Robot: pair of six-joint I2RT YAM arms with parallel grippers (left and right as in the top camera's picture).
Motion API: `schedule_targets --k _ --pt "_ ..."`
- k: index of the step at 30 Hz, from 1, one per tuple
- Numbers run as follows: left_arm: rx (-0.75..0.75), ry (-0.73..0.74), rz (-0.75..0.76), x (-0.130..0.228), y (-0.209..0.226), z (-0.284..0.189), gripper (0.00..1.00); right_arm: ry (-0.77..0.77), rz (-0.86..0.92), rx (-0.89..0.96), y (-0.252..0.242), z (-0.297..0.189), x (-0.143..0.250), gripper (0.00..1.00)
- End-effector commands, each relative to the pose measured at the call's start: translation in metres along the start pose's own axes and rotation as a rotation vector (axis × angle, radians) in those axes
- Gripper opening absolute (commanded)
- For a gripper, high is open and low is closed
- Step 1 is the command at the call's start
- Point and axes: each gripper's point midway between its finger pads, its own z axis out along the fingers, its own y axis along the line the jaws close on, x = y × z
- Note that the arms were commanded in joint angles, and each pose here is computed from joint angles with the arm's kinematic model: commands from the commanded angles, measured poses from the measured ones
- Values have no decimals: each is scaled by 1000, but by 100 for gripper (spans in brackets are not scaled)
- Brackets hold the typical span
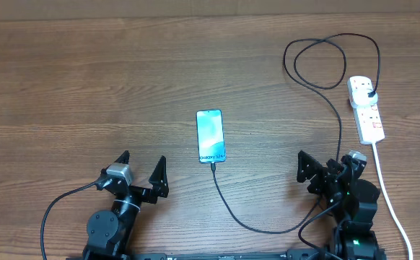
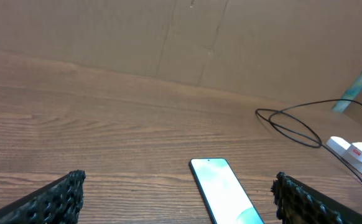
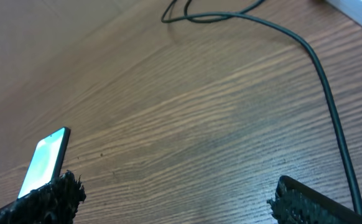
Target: Plug charger to phone and switch on socket
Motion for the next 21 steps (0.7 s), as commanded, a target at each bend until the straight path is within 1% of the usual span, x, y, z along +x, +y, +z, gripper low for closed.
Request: schedule_targets --k 1,9,11,16,21 --pt "-14 -8 22 -1 3 0 100 -39 -17 -13 3 -2 -6 100" --pt "-14 -8 22 -1 3 0 100 -111 -52 -92 22 -10 -21 100" --pt "-14 -8 22 -1 3 0 99 -139 -85 -126 32 -14 -25 100" --pt "-14 -8 22 -1 3 0 100 -195 -232 -220 59 -23 -31 100" --pt "-14 -8 22 -1 3 0 100 -286 -260 -287 76 -38 -45 100"
